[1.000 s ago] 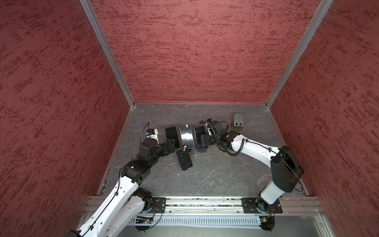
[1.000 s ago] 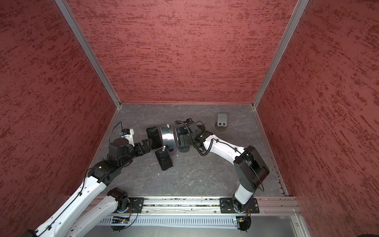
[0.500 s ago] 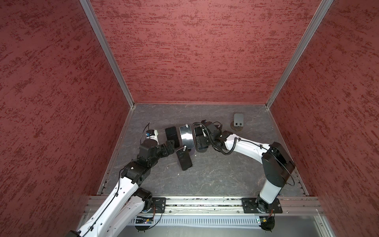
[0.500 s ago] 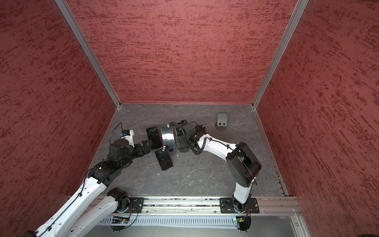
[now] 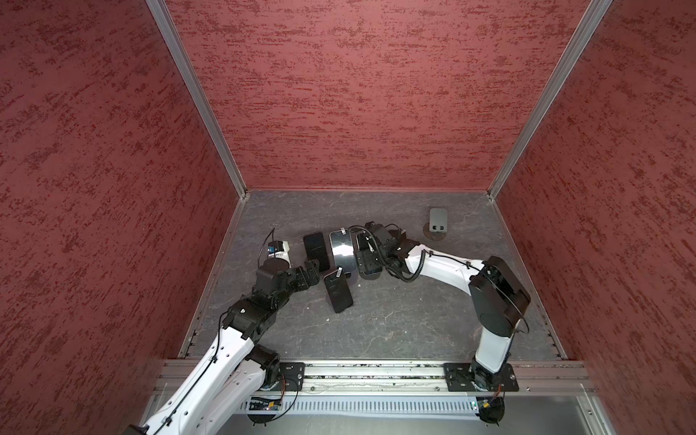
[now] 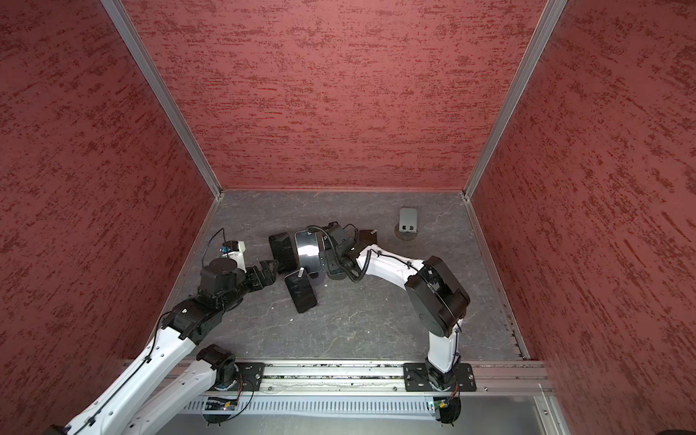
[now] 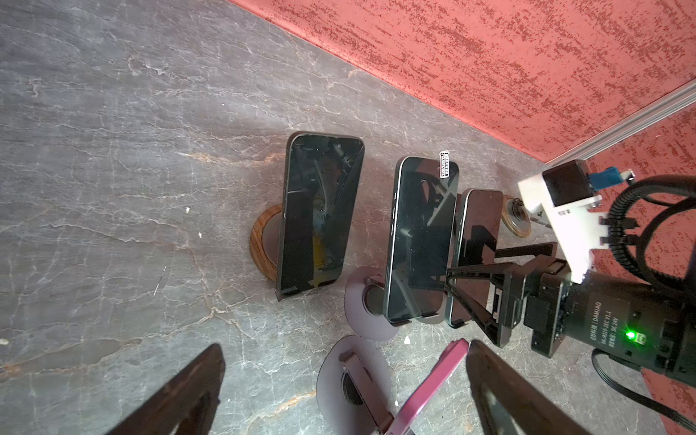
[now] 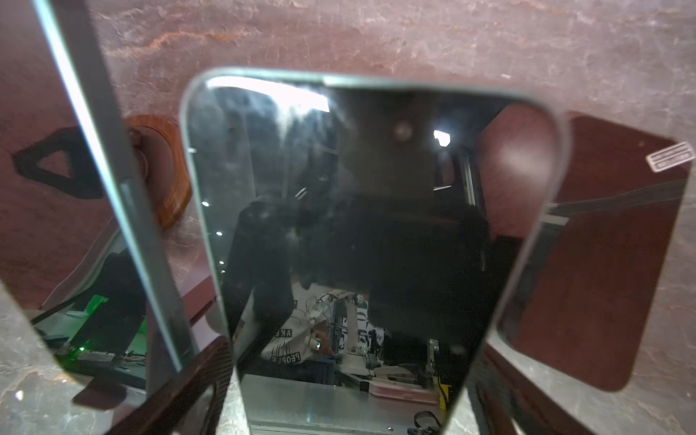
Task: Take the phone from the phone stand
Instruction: 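Close the right gripper on the dark phone standing nearest the right arm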
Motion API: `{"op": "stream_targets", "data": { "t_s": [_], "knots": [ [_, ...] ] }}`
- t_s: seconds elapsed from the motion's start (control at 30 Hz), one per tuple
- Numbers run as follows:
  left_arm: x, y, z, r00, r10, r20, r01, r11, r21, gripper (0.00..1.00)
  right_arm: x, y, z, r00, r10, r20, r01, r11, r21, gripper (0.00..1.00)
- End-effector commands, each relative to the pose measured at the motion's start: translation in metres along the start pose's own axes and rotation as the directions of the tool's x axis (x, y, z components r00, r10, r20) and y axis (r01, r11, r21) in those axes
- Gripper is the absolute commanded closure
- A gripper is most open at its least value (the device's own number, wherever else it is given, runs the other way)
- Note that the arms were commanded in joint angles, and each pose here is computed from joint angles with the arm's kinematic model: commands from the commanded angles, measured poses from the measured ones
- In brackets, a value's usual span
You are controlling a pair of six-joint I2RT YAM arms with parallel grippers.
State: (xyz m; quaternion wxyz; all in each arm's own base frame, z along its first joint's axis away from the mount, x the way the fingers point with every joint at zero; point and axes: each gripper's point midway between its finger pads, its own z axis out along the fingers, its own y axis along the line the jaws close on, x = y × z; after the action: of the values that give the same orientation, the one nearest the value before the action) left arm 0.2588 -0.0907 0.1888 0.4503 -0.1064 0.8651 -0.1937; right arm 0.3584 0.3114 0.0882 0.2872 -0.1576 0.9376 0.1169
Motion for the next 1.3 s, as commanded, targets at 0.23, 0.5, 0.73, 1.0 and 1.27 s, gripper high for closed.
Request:
{"op": "stream_targets", "data": {
  "t_s": [0.23, 0.5, 0.73, 1.0, 1.27],
  "knots": [
    [-0.003, -0.008, 0.001, 0.999, 0.033, 0.013, -0.033, 0.998, 0.048, 0.0, -0.01, 0.003, 0.001, 1.0, -0.011, 0.01, 0.01, 0.999, 0.037, 0.12],
    [-0.006, -0.016, -0.001, 0.999, 0.034, 0.035, -0.037, 0.995, 0.096, 0.0, -0.01, 0.002, -0.002, 1.0, -0.02, 0.011, 0.019, 0.999, 0.046, 0.31],
    [-0.007, -0.018, -0.002, 0.999, 0.032, 0.038, -0.036, 0.994, 0.101, 0.0, -0.018, 0.004, -0.013, 0.999, -0.018, 0.04, 0.017, 0.999, 0.034, 0.34],
    [-0.007, -0.018, -0.003, 0.999, 0.03, 0.038, -0.033, 0.994, 0.107, 0.0, -0.04, 0.009, -0.036, 0.992, -0.008, 0.125, 0.008, 1.0, 0.004, 0.34],
    [-0.007, -0.016, -0.005, 0.999, 0.026, 0.044, -0.03, 0.994, 0.102, 0.0, -0.051, 0.005, -0.055, 0.984, -0.008, 0.178, 0.006, 1.0, 0.013, 0.35]
  ]
}}
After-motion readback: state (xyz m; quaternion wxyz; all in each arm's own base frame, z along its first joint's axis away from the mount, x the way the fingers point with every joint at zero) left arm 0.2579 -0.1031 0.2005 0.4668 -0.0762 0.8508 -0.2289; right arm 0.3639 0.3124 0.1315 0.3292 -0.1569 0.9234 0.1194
